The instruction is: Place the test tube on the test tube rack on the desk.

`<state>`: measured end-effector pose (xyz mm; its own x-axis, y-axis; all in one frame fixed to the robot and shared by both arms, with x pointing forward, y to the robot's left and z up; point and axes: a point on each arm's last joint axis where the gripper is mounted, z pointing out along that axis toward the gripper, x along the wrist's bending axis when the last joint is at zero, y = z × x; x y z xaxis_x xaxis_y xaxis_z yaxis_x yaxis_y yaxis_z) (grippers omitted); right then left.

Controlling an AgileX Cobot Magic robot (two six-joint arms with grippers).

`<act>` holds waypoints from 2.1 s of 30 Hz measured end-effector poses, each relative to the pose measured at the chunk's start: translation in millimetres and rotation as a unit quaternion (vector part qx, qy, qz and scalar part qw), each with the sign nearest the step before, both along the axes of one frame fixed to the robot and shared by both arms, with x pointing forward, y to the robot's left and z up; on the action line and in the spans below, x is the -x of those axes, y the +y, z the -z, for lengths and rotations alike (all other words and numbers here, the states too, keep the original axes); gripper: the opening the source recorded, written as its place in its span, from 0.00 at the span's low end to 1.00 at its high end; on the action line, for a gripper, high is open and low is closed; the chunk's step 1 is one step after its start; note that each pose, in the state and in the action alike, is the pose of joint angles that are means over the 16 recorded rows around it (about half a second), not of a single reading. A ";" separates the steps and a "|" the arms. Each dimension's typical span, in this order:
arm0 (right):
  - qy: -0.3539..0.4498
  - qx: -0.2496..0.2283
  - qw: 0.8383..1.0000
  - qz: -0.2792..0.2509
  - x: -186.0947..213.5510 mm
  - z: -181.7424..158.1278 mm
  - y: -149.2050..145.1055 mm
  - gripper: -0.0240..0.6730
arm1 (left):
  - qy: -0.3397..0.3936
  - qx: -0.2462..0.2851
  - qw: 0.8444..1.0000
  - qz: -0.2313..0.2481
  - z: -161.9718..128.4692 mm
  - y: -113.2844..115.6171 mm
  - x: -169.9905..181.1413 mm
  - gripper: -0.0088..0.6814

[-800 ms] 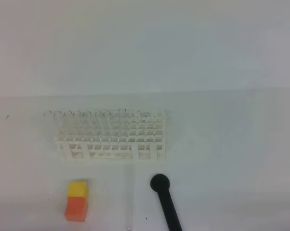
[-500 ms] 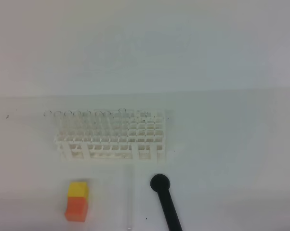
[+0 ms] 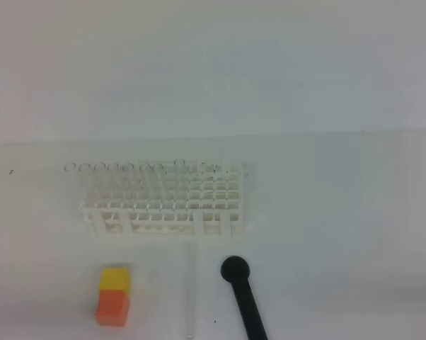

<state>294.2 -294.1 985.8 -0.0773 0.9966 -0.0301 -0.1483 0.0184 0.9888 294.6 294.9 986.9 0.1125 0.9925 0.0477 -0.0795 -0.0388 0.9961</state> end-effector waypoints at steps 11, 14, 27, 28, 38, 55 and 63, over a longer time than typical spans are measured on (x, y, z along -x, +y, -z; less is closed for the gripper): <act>-0.067 -0.002 0.998 0.001 2.5 -11.8 -0.3 0.03 | -0.054 -0.017 0.998 0.002 -9.4 -0.7 1.3 0.01; -0.068 0.001 0.998 0.001 2.7 -12.3 -0.2 0.03 | -0.075 0.042 0.996 0.010 -14.3 -0.5 2.3 0.01; -0.045 0.023 0.999 0.005 12.7 -58.4 -1.0 0.03 | -0.065 0.283 0.956 0.047 -60.8 1.6 10.4 0.01; -0.038 0.026 0.999 0.006 14.4 -65.8 -1.3 0.03 | -0.054 0.287 0.955 0.046 -67.4 1.3 11.0 0.01; 0.127 0.038 0.991 0.012 13.9 -128.7 -3.3 0.03 | 0.089 0.216 0.972 0.021 -119.6 -3.1 2.1 0.01; 0.351 0.018 0.936 -0.019 -1.3 -125.1 4.0 0.03 | 0.496 0.130 0.842 0.169 -54.2 -57.2 -88.9 0.01; 0.396 0.019 0.918 -0.025 -1.5 -118.1 5.2 0.03 | 0.564 0.083 0.796 0.203 -19.8 -103.6 -127.0 0.01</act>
<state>295.7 -288.9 1103.9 -0.1351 0.9906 0.0206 0.6147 0.0675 0.7859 421.6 191.4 1006.7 0.3048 0.8454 -0.4387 0.8966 -0.0993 0.4315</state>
